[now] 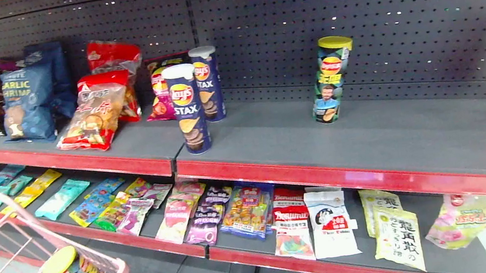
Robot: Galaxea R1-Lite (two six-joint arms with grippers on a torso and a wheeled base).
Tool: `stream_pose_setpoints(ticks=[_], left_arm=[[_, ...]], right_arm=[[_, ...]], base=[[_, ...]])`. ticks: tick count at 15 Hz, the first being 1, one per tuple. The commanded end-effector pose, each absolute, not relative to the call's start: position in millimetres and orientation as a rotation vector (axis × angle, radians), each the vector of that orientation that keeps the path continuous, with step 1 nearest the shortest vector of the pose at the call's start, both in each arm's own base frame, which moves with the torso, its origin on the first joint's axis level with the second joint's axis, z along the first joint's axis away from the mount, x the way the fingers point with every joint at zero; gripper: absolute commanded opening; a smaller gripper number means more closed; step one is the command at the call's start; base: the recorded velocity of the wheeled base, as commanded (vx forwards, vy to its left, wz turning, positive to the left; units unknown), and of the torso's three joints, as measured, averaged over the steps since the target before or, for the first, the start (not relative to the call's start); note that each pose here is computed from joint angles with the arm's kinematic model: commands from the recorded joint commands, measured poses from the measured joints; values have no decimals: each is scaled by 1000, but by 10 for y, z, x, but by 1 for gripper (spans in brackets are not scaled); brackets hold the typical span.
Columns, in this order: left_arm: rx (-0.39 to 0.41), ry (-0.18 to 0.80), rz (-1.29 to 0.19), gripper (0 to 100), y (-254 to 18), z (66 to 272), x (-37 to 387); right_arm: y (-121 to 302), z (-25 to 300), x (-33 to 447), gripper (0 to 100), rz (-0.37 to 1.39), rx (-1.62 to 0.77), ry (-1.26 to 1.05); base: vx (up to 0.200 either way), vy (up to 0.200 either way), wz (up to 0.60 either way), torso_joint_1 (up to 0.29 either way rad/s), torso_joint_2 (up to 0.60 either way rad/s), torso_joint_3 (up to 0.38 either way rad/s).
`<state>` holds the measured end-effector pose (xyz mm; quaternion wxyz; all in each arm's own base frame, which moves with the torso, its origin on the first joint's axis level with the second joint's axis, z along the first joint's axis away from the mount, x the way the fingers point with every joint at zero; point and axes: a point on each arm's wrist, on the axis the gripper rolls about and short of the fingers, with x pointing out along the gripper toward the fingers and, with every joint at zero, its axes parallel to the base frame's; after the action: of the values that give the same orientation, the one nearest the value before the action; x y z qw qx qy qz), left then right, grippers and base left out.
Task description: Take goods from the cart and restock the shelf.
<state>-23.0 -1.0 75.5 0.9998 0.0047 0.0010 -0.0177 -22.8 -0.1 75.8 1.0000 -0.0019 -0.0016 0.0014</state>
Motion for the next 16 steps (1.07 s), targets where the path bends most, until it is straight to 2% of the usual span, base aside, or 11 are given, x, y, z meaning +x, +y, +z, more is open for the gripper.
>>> stream_pose_setpoints(ticks=[1, 6, 9, 16], left_arm=[[9, 3, -35, 100, -10, 754, -229], [9, 3, -35, 100, -10, 754, -229], [9, 3, -35, 100, -10, 754, -229], [9, 3, -35, 100, -10, 754, -229]], right_arm=[[-1, 758, -228, 100, 3, -3, -3], [-1, 762, -229, 100, 3, 3, -5], [-1, 762, -229, 100, 3, 3, -5], [-1, 762, -229, 100, 3, 5, -5]], base=[[0, 0, 600, 2, -2, 2], [0, 0, 600, 2, 0, 3], [0, 0, 0, -30, 74, 41], [0, 0, 0, -155, 392, 233]])
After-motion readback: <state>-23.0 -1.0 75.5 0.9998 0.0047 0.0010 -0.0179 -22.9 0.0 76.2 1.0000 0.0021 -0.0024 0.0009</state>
